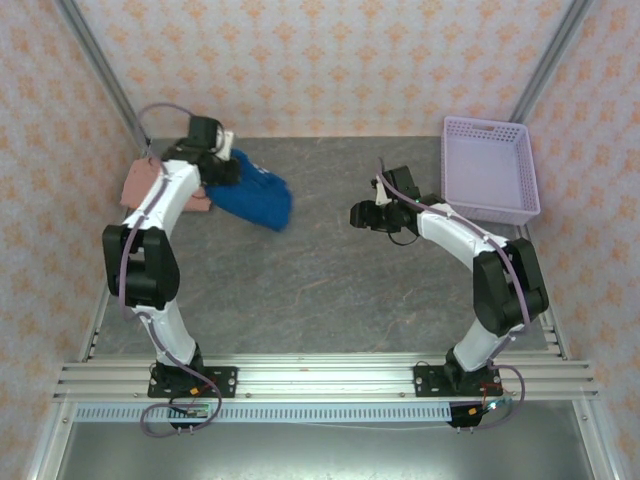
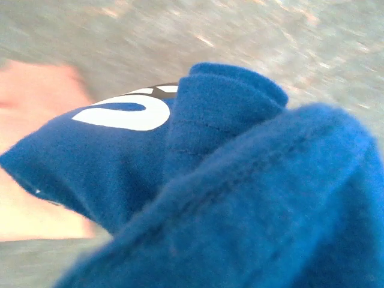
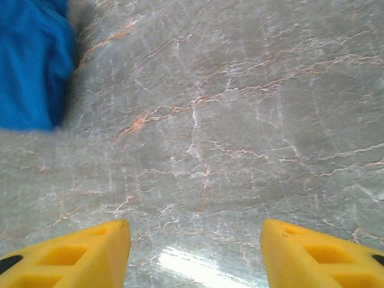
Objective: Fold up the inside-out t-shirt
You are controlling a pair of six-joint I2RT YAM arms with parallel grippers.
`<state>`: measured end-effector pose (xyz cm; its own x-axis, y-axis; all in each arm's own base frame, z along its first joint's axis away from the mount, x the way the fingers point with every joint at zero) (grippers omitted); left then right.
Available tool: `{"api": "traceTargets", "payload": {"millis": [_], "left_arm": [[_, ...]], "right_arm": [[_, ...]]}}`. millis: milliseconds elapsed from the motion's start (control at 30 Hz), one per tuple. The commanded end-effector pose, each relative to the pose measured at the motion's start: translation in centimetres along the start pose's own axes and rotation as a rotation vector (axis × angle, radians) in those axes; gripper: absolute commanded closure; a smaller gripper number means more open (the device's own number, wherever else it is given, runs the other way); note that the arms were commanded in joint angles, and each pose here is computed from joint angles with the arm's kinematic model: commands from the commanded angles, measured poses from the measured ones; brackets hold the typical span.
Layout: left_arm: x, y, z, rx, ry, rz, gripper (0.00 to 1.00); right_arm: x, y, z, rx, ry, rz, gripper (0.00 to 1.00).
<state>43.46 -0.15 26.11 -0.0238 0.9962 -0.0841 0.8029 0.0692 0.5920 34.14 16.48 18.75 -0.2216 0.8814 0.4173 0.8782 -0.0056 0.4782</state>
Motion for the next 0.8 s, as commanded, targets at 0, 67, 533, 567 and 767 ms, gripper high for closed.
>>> {"api": "traceTargets", "payload": {"millis": [0, 67, 533, 567, 767], "left_arm": [[4.2, 1.0, -2.3, 0.085, 0.183, 0.125, 1.0], [6.3, 2.6, -1.9, 0.111, 0.209, 0.136, 1.0], [19.1, 4.9, 6.8, 0.259, 0.733, 0.06, 0.66], [19.9, 5.0, 6.6, 0.25, 0.808, 0.038, 0.45], [21.5, 7.0, 0.4, 0.129, 1.157, -0.089, 0.08]], "right_arm": [[0.5, -0.4, -0.3, 0.009, 0.053, 0.013, 0.41], [0.5, -0.4, -0.1, 0.008, 0.068, 0.02, 0.41], [0.0, -1.0, 1.3, 0.061, 0.06, 0.055, 0.42], [0.1, -1.0, 1.3, 0.065, 0.068, 0.057, 0.42], [0.1, -0.7, -0.2, 0.029, -0.003, 0.036, 0.41]]}}
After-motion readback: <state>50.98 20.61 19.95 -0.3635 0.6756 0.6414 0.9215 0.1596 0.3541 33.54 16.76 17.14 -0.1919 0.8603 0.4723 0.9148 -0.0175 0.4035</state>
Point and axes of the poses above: each hand's point on the last joint's axis, 136 mm out from that joint toward the fingers, its own z axis out along the fingers, its own x axis along the line the jaws close on, y = z × x, the point moved 9 cm from there along -z, back along the fingers, and after that the axes turned 4 degrees about -z, right-handed, at the moved point
